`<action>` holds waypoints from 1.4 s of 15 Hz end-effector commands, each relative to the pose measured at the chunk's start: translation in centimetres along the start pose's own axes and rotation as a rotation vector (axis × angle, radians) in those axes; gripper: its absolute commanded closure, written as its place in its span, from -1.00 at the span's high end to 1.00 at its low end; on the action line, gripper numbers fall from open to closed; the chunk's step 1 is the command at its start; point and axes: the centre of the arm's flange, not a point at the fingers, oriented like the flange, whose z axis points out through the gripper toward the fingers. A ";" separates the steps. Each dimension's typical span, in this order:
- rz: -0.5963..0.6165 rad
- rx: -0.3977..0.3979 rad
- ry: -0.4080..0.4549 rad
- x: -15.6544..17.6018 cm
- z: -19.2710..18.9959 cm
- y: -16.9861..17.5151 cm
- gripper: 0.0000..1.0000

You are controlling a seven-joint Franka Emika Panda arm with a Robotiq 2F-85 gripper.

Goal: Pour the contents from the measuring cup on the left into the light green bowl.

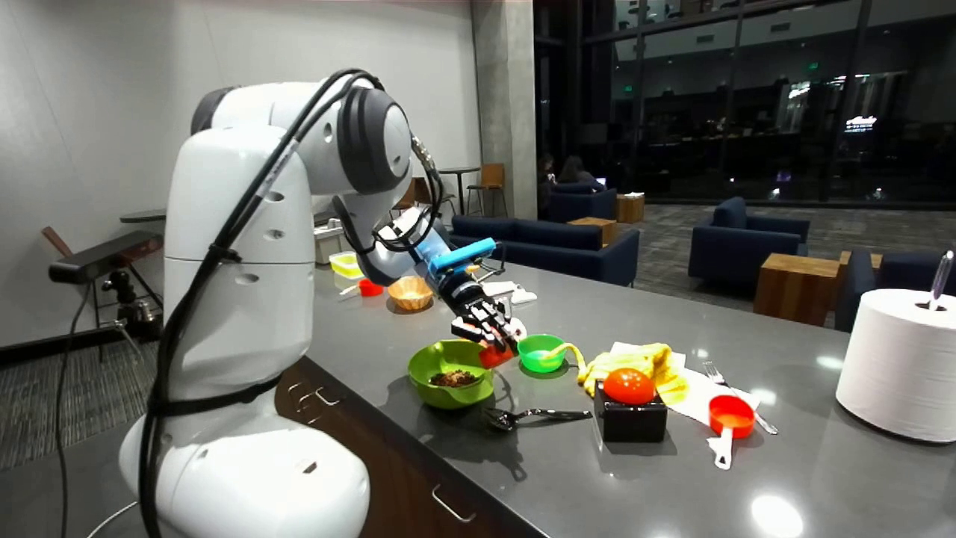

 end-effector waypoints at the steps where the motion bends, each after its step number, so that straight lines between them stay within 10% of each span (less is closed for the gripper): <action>1: -0.028 0.013 -0.069 2.9 -3.4 1.2 -0.91; 10: -0.024 0.074 -0.159 3.2 -9.5 -0.3 -0.91; 21: -0.129 0.223 -0.441 8.8 -6.3 -1.5 -0.91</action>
